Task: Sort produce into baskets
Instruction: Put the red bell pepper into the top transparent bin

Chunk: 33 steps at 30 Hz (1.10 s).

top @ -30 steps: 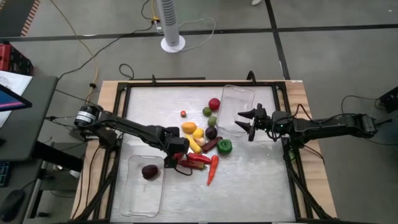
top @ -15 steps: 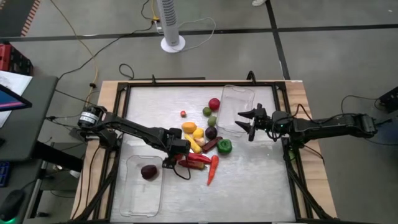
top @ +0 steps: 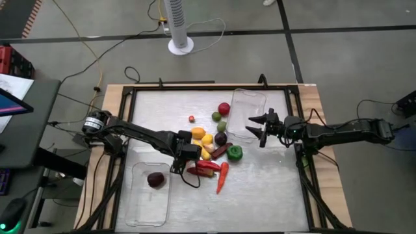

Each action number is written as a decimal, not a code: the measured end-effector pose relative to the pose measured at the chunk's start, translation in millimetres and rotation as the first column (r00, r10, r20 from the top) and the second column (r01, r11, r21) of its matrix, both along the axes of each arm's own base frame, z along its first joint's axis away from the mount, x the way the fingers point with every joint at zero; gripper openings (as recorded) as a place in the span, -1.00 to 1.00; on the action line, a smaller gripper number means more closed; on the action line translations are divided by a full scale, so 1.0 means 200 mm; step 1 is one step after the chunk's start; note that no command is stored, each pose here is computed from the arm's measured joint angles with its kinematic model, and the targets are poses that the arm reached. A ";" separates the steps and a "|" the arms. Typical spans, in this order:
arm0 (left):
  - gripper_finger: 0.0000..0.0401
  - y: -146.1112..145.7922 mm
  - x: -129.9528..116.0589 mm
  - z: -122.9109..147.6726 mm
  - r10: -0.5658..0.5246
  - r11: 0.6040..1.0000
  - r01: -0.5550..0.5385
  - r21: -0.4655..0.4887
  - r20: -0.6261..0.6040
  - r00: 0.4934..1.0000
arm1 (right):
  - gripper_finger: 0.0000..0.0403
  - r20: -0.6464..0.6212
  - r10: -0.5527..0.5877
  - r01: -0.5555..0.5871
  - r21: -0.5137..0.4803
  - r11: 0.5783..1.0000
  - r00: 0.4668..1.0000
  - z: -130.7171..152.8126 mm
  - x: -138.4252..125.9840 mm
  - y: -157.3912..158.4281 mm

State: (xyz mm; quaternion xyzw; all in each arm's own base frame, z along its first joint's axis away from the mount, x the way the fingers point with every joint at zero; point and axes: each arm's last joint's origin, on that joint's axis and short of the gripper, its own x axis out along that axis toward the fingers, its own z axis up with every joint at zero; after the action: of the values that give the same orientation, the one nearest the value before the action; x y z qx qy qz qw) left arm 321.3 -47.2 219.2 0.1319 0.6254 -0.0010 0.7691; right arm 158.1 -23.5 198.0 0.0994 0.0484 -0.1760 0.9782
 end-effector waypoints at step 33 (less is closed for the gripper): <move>0.81 0.62 0.57 0.16 0.123 0.992 -0.066 -0.106 0.734 0.668 | 0.27 0.105 0.021 -0.022 0.012 1.000 0.994 0.08 -0.14 0.03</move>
State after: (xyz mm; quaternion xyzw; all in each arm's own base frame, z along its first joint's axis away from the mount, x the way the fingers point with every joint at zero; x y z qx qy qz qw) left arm 436.0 76.1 251.2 0.0615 0.2668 0.0705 0.9592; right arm 131.0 -17.4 215.0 0.1146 -0.0006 -0.1596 0.9805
